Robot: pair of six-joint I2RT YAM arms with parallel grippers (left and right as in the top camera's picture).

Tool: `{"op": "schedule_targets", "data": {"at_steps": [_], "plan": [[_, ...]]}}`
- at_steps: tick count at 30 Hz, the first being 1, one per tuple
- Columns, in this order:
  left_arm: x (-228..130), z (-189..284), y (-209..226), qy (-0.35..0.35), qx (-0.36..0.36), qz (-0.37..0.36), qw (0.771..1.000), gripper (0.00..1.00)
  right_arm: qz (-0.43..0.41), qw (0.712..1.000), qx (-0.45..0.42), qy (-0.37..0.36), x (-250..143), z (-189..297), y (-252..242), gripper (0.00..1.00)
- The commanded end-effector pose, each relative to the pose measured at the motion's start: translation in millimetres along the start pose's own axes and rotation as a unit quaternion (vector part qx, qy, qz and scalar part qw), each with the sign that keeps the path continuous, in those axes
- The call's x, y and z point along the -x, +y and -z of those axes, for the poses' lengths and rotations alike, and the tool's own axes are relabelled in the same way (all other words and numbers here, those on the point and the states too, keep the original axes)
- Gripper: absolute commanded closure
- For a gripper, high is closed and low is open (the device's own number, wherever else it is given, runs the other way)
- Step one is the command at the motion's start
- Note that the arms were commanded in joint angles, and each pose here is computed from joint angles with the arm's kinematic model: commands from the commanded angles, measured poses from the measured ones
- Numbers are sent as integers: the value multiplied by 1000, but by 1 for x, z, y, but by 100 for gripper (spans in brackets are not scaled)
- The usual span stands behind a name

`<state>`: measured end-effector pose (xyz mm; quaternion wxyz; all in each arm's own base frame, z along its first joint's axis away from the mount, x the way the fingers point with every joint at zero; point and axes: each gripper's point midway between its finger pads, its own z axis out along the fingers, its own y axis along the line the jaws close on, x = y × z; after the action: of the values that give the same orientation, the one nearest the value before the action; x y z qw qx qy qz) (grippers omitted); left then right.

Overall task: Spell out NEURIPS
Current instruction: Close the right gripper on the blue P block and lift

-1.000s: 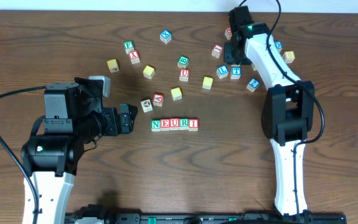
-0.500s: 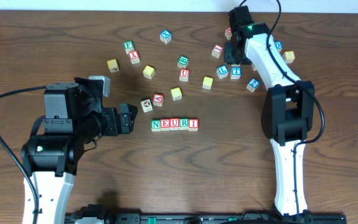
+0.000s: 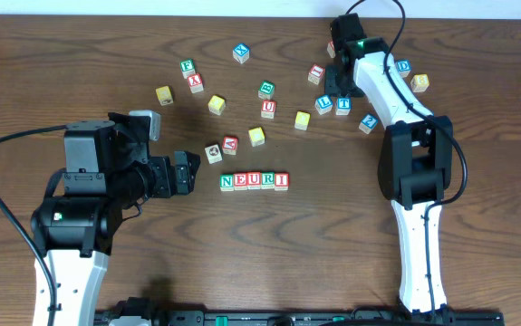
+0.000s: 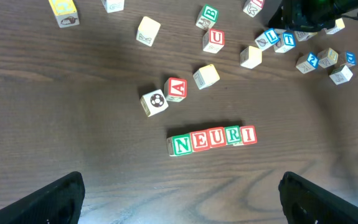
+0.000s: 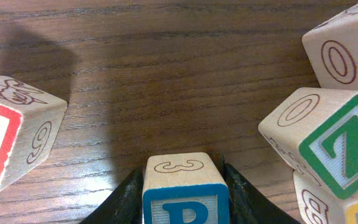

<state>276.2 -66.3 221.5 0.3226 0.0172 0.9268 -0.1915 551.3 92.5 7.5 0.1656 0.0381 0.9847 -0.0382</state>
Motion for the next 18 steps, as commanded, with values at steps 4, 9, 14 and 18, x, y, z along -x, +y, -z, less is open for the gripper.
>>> {"op": "schedule_targets", "data": {"at_steps": [4, 9, 14, 18], "plan": [[6, 5, -2, -11, -4, -7, 1000, 2, -5, 1000, -16, -4, 0, -6, -3, 64], [6, 5, -2, -11, -4, -7, 1000, 2, -3, 1000, -13, -16, 6, -6, -2, 63], [6, 5, -2, -11, -4, -7, 1000, 2, -3, 1000, -13, -16, 6, -6, -2, 69], [6, 5, -2, -11, -4, -7, 1000, 2, -3, 1000, -14, -12, 4, -6, -2, 84]]}}
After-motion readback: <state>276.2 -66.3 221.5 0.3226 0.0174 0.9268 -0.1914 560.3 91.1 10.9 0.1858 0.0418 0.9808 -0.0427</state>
